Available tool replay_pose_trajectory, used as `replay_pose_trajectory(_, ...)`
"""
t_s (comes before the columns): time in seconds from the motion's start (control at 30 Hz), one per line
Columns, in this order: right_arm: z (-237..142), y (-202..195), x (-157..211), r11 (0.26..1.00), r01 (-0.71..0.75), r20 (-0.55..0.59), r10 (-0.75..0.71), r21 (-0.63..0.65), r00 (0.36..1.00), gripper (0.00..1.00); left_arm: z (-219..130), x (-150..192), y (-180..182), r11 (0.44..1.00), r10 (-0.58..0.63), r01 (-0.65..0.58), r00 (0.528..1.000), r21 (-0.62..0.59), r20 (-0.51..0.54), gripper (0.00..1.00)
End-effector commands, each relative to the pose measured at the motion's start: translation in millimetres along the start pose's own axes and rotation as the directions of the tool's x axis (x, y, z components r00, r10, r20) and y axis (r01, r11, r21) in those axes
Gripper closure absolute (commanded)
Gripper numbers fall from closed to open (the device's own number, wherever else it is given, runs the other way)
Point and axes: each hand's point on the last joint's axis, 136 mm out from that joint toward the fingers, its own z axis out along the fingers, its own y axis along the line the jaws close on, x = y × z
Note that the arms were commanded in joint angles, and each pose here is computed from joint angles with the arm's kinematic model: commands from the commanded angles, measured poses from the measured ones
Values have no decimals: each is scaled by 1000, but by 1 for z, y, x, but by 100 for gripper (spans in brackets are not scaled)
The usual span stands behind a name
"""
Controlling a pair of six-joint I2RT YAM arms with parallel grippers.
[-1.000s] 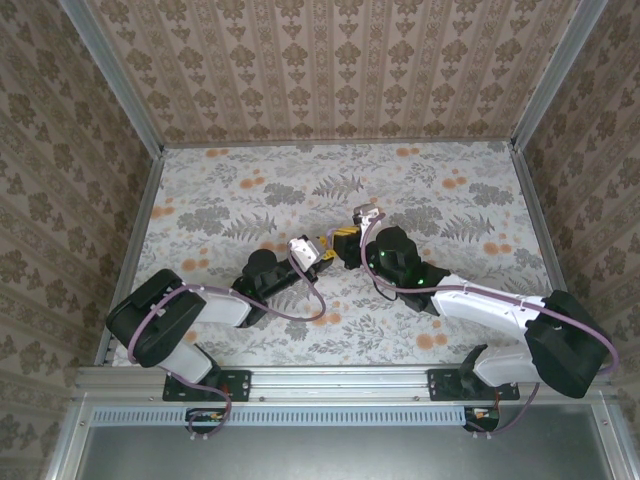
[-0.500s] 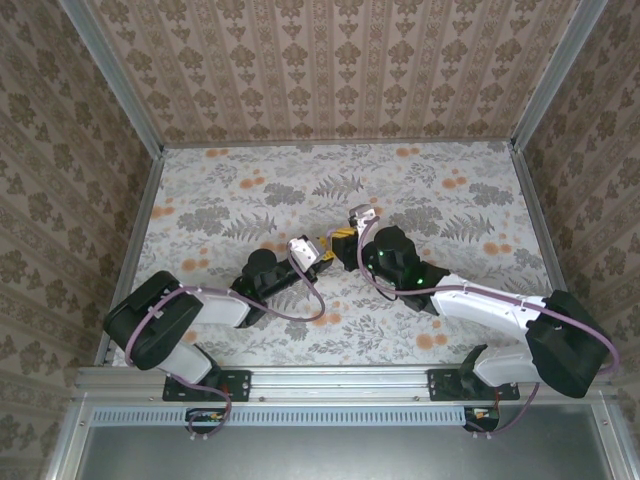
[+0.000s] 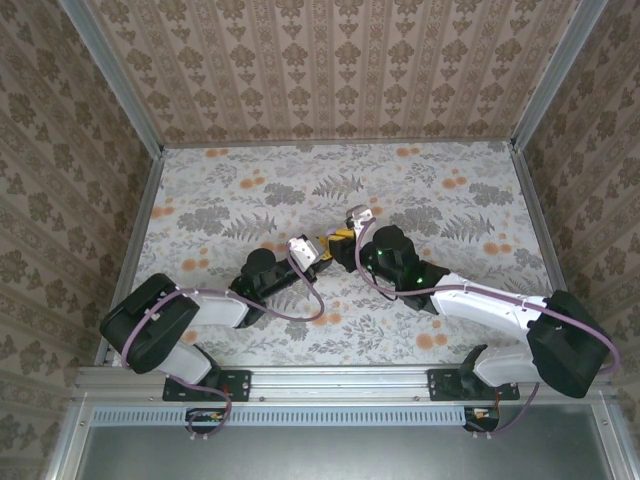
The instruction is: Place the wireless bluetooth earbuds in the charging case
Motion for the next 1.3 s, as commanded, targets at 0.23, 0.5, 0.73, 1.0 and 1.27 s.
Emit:
replay_pose_trajectory(0.23, -4, 6, 2, 1000, -1, -33, 0, -21, 999, 63, 0, -45, 0, 1000, 18, -19, 990, 9, 142, 97)
replay_pose_trajectory(0.5, -21, 10, -21, 999, 1, 32, 0, -32, 999, 57, -1, -43, 0, 1000, 4, -6, 990, 10, 140, 97)
replay_pose_trajectory(0.73, -32, 3, -33, 1000, -17, 66, 17, -6, 998, 52, -1, -43, -3, 999, -10, 5, 990, 38, 138, 97)
replay_pose_trajectory(1.0, -45, 0, -43, 999, -34, 104, 35, -16, 994, 47, -1, -41, -7, 997, -27, 18, 991, 69, 131, 97)
replay_pose_trajectory(1.27, -56, -12, -47, 998, -58, 117, 61, -26, 991, 36, -1, -42, -12, 994, -43, 29, 990, 106, 135, 97)
